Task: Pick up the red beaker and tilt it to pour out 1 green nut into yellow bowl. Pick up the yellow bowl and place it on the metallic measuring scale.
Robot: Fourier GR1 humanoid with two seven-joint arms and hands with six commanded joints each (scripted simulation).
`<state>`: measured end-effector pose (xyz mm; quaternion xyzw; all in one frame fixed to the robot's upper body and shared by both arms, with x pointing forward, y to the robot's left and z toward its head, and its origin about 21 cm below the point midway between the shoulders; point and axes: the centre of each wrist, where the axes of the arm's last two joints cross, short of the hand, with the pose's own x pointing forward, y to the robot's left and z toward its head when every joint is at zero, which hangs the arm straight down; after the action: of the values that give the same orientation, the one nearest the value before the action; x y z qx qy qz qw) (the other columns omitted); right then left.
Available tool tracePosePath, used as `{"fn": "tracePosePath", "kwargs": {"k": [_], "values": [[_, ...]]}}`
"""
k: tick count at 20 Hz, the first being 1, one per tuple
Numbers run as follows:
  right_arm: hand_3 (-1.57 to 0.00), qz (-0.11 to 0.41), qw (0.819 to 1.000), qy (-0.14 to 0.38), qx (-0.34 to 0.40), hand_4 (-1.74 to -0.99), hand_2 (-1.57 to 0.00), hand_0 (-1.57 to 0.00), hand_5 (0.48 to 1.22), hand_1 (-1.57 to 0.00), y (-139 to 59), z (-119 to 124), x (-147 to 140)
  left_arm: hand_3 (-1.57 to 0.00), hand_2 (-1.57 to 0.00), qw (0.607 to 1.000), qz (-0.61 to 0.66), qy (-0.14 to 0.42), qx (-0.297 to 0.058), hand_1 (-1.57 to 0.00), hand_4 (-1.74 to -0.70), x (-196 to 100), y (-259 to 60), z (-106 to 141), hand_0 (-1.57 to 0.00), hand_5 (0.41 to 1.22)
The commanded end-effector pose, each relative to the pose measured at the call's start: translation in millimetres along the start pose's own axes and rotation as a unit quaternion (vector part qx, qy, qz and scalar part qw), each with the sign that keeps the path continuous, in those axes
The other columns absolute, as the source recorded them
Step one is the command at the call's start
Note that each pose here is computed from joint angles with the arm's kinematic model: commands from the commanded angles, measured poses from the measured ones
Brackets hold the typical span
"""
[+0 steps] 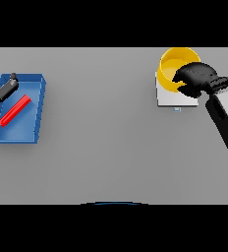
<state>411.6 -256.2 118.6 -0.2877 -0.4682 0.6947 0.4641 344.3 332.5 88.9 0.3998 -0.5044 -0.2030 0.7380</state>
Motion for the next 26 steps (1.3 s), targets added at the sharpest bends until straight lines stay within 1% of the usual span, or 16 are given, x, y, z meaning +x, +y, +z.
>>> {"fn": "tracePosePath", "kwargs": {"k": [1,2,4,6,9,10,12,13,14,15,17,18,20,22,24,26], "values": [[-1.26,-0.001,1.000,0.007,0.000,-1.741,-1.46,-1.57,1.221,-1.57,4.5,-2.8,-5.1,0.00,0.00,1.000,-0.002,0.002,0.000,0.00,-0.72,-1.6,0.1,-0.1,0.00,0.684],[-1.28,-0.007,1.000,0.018,0.001,-1.741,-1.44,-1.57,1.221,-1.57,10.3,-5.5,-9.1,0.00,0.00,1.000,-0.001,0.004,-0.002,0.00,-0.72,1.2,-3.4,-0.1,0.00,0.682],[-1.35,-0.013,1.000,0.026,0.005,-1.741,-1.41,-1.57,1.221,-1.57,10.8,-6.2,-18.0,0.00,0.00,1.000,-0.001,0.004,-0.002,0.00,-0.72,-1.7,-1.9,2.8,0.00,0.682],[-1.35,-0.021,0.999,0.031,0.013,-1.741,-1.40,-1.57,1.221,-1.57,17.5,-11.0,-18.8,0.00,0.00,1.000,-0.002,0.008,0.001,0.00,-0.72,-1.9,-0.6,1.8,0.00,0.679],[-1.34,-0.036,0.999,0.023,0.014,-1.741,-1.36,-1.57,1.221,-1.57,28.8,-12.8,-23.0,0.00,0.00,1.000,0.002,0.003,0.000,0.00,-0.73,-4.4,-0.1,-0.3,0.00,0.675],[-1.37,-0.039,0.999,0.025,0.011,-1.741,-1.35,-1.57,1.221,-1.57,29.8,-14.2,-21.0,0.00,0.00,1.000,0.000,0.005,-0.003,0.00,-0.73,-4.9,-6.0,0.3,0.00,0.675],[-1.44,-0.046,0.999,0.012,0.012,-1.741,-1.34,-1.56,1.221,-1.57,35.1,-14.1,-21.9,0.00,0.00,1.000,-0.006,0.002,-0.002,0.00,-0.72,-5.5,-5.1,-1.3,0.00,0.671],[-1.46,-0.047,0.999,0.011,0.011,-1.741,-1.33,-1.50,1.221,-1.57,35.3,-15.6,-22.5,0.00,0.00,1.000,-0.005,0.003,-0.003,0.00,-0.72,-3.3,-6.4,-3.6,0.00,0.669],[-1.45,-0.049,0.999,0.016,0.012,-1.741,-1.34,-1.46,1.221,-1.57,36.9,-17.1,-20.9,0.00,0.00,1.000,-0.008,0.001,-0.002,0.00,-0.72,-3.7,-6.7,-3.0,0.00,0.668],[-1.39,-0.049,0.999,0.014,0.012,-1.734,-1.38,-1.45,1.221,-1.50,37.9,-16.2,-22.8,0.00,0.00,1.000,-0.008,-0.003,-0.001,0.00,-0.72,-3.9,-5.8,-1.0,0.00,0.667],[-1.10,-0.055,0.998,0.014,0.013,-1.737,-1.45,-1.49,1.221,-1.48,37.3,-13.4,-25.0,0.00,0.00,1.000,-0.007,-0.001,0.000,0.00,-0.72,-1.1,-5.5,-3.4,0.00,0.671],[-0.99,-0.055,0.998,0.016,0.014,-1.688,-1.29,-1.44,1.221,-1.34,36.4,-13.9,-25.1,0.00,0.00,1.000,-0.008,-0.003,-0.001,0.00,-0.72,1.2,-8.0,-1.9,0.00,0.671],[-0.80,-0.049,0.999,0.017,0.017,-1.629,-0.92,-0.99,1.080,-0.88,35.1,-15.5,-19.4,0.00,0.00,1.000,-0.008,0.001,0.003,0.00,-0.72,3.3,-2.3,-3.7,0.00,0.668],[-0.66,-0.031,0.999,0.026,0.033,-1.593,-0.66,-0.63,0.987,-0.56,32.3,-17.1,-20.2,0.00,0.00,1.000,-0.006,-0.004,-0.002,0.00,-0.72,1.2,-7.1,-0.8,0.00,0.666],[-0.55,-0.028,0.999,0.022,0.041,-1.567,-0.46,-0.41,0.929,-0.36,32.6,-20.9,-17.8,0.00,0.00,1.000,-0.002,0.000,-0.003,0.00,-0.72,-0.1,-8.7,-0.9,0.00,0.663],[-0.46,-0.020,0.999,-0.002,0.040,-1.554,-0.30,-0.26,0.891,-0.23,33.6,-19.1,-18.9,0.00,0.00,1.000,-0.003,0.005,-0.002,0.00,-0.72,0.4,-6.0,-2.6,0.00,0.663]]}}
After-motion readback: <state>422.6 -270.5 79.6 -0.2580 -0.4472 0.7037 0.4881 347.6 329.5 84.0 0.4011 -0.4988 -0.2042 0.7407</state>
